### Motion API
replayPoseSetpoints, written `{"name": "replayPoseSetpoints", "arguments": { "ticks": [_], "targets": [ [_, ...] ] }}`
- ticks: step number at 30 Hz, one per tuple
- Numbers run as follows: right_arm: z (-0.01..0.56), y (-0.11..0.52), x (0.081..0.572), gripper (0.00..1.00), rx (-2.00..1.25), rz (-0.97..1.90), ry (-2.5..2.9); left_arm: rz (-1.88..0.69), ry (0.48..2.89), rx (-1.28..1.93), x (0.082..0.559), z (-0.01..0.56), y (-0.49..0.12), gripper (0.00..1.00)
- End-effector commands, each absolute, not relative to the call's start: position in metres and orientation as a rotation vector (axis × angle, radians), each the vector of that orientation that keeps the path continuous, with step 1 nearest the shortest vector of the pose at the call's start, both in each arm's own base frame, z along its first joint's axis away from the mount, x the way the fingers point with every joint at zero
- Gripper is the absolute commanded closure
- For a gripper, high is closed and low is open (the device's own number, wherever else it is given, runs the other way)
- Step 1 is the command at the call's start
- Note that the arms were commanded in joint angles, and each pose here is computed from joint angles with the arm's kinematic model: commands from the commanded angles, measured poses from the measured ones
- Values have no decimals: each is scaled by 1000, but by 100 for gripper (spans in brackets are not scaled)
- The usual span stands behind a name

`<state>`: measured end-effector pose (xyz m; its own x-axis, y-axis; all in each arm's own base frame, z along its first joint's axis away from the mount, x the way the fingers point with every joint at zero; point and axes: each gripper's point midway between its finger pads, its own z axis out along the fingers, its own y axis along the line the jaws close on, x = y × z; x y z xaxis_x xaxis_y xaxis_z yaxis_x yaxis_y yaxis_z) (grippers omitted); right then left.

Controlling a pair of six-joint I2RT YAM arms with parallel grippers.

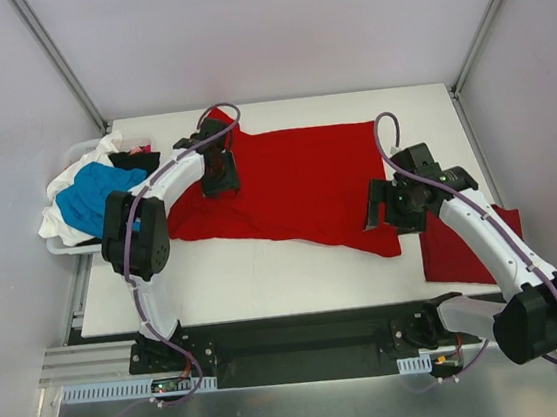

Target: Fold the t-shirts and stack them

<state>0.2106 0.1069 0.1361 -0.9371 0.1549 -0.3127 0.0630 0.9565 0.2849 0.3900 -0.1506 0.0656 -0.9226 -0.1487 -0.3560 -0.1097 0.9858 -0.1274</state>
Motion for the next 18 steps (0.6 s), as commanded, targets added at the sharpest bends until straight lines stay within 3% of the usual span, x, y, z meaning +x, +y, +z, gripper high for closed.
{"name": "replayPoseSetpoints", "arguments": {
  "ticks": [1,6,10,14,18],
  "targets": [
    [136,109,208,14,156,394,2781,-144,2698,-255,396,101,-148,49],
    [135,109,209,14,160,397,2774,-182,2654,-263,353,129,-139,48],
    [135,112,211,14,156,413,2773,-106,2739,-255,307,97,-119,48],
    [136,116,216,14,155,420,2772,-62,2776,-251,291,79,-107,48],
    [137,120,218,14,140,427,2773,-89,2829,-234,306,62,-114,50]
  ]
}}
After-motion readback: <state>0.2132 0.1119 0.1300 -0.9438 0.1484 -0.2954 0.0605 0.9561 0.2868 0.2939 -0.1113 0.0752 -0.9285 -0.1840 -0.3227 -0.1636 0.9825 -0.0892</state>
